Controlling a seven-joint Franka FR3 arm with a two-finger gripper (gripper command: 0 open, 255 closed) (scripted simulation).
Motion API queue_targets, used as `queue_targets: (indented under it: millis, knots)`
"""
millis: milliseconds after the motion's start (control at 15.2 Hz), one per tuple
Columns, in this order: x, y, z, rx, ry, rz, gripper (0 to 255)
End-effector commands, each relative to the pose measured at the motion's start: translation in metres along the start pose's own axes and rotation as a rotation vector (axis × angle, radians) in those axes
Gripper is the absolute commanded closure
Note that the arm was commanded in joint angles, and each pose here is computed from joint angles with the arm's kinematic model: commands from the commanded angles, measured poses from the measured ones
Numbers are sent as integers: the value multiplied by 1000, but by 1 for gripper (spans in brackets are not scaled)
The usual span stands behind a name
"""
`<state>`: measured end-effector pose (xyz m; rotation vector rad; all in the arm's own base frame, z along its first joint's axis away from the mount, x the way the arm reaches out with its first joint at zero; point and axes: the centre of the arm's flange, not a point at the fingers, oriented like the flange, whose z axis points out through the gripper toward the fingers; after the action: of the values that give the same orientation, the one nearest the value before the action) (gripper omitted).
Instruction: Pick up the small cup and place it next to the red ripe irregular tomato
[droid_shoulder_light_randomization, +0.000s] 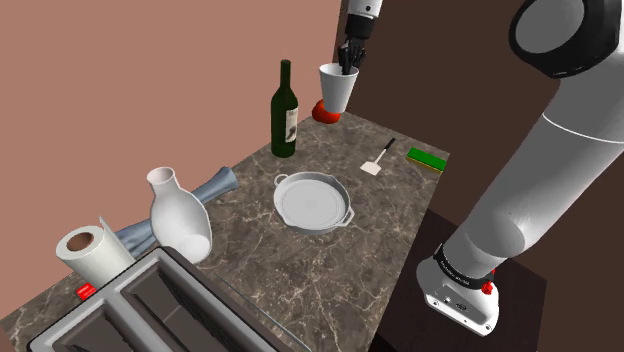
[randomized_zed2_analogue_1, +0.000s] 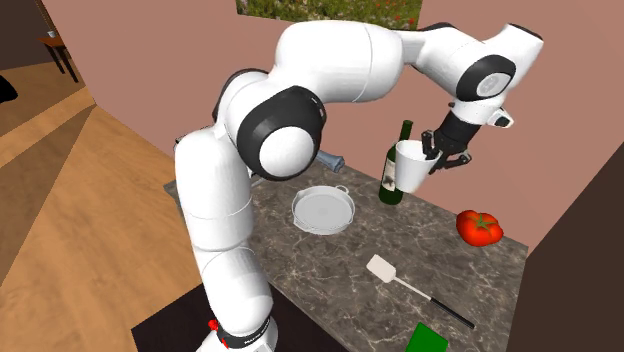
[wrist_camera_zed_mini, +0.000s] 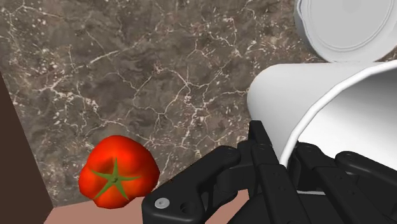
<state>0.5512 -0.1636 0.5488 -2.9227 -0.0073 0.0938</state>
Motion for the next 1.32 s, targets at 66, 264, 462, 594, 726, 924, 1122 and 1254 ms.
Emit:
queue_targets:
  millis: [66,264,462,594,726,924,1122,1254]
  knots:
    - [-1,40,-8,0,0,-1,255]
    - [-1,79,-17,0,0,-1,255]
    - [-1,118,-26,0,0,-1,255]
    - [-1,125,-22,0,0,-1,255]
    - [0,128,-12,0,0,-1,255]
    - [1,131,4,0,0,-1,255]
    - [2,134,19,0,0,-1,255]
    - [3,137,29,0,0,-1,255]
